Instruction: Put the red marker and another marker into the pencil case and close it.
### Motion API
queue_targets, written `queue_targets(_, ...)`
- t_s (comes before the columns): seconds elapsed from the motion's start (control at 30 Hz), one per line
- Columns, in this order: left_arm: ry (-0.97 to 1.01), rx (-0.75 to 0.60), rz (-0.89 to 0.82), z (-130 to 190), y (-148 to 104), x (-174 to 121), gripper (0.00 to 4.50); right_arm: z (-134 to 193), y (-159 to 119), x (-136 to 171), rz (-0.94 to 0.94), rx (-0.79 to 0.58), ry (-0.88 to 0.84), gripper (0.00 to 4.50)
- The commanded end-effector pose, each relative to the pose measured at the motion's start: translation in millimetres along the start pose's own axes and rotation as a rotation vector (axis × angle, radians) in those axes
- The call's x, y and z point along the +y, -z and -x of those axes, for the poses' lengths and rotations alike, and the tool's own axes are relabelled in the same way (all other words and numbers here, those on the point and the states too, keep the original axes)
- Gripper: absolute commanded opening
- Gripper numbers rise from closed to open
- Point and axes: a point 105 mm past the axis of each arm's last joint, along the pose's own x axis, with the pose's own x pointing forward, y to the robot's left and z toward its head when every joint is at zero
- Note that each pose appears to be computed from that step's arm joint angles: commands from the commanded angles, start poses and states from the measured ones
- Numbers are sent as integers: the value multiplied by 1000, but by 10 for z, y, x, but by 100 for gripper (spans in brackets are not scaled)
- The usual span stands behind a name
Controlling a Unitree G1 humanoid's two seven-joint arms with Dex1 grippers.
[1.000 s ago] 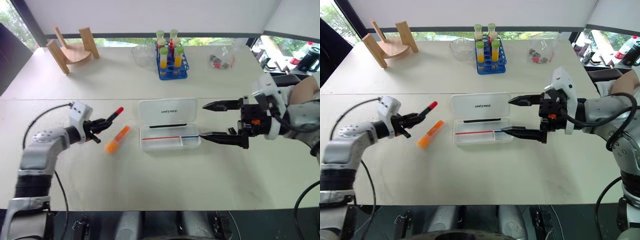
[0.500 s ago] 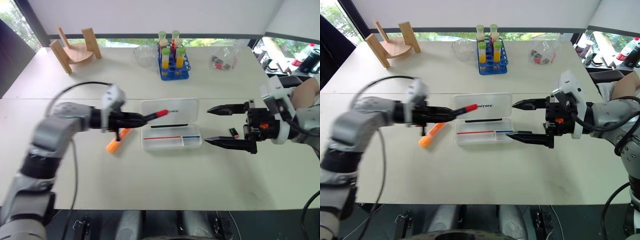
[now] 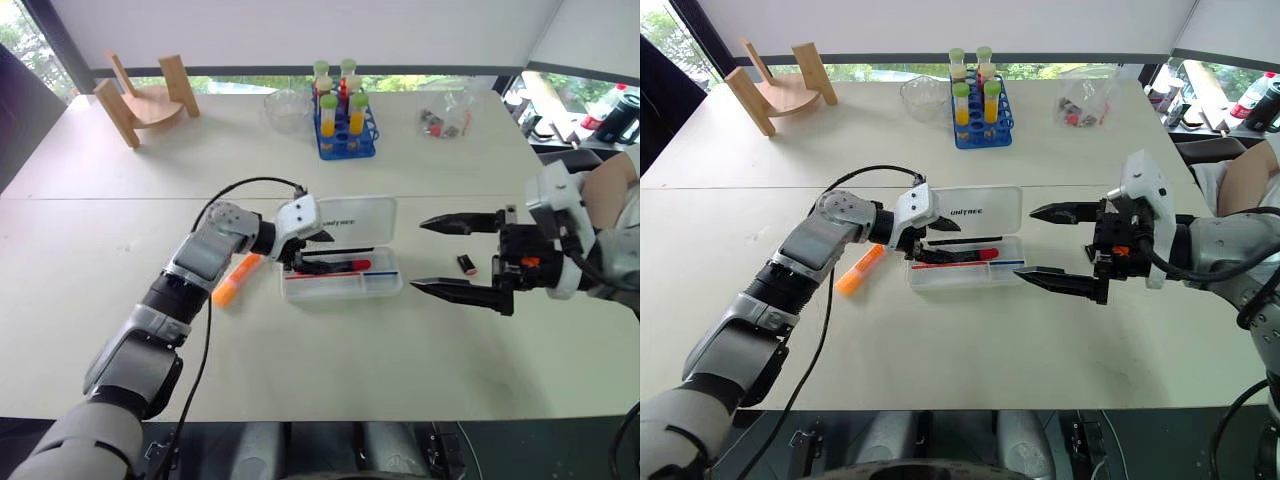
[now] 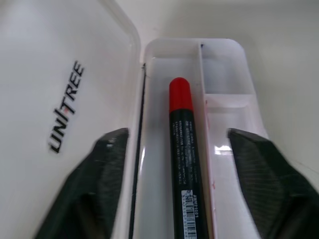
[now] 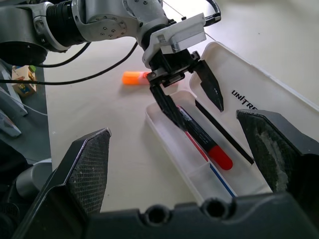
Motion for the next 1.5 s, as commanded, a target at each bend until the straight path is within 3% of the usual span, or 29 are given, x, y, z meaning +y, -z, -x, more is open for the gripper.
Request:
queue_targets(0.03, -59, -49, -26, 59, -158, 82, 448, 33, -90, 12, 46, -6, 14, 450)
queue_targets(0.13, -137, -118, 29, 207, -298, 153, 448, 28, -89, 15, 47, -5, 13, 450)
queue_targets(0.23, -350, -219, 161, 811, -405, 175, 448, 23, -87, 15, 47, -6, 13, 450)
queue_targets(0.3, -452, -210, 237, 1079, -327, 71, 448, 18, -79, 9, 45, -7, 13, 450)
queue_targets(0.47, -633, -95, 353, 1409, 44, -205, 448, -13, -74, -13, 46, -12, -1, 450)
queue_targets(0.57, -692, -37, 410, 1441, 314, -290, 448, -42, -84, -31, 52, -15, -16, 450)
queue_targets(0.83, -701, 78, 543, 1115, 1093, -501, 448, -76, -107, -98, 80, -13, -30, 450)
queue_targets(0.93, -698, 82, 560, 1071, 1213, -545, 370, -78, -111, -108, 85, -12, -28, 450)
queue_targets(1.0, -697, 78, 554, 1086, 1226, -552, 274, -76, -115, -113, 88, -12, -25, 450)
queue_targets(1.03, -695, 72, 550, 1104, 1214, -552, 212, -71, -115, -118, 89, -11, -22, 450)
queue_targets(1.13, -682, 42, 535, 1151, 1135, -538, 85, -66, -110, -131, 93, -9, -14, 450)
queue_targets(1.2, -656, 11, 520, 1168, 1036, -531, 89, -66, -106, -133, 94, -8, -11, 450)
queue_targets(1.3, -452, -211, 377, 1162, 347, -550, 89, -56, -93, -143, 92, -2, -3, 450)
queue_targets(1.37, -348, -286, 307, 1165, 27, -566, 89, -51, -92, -151, 91, -1, -1, 450)
queue_targets(1.5, -160, -251, 180, 1033, -229, -614, 89, -43, -93, -164, 92, 0, 5, 450)
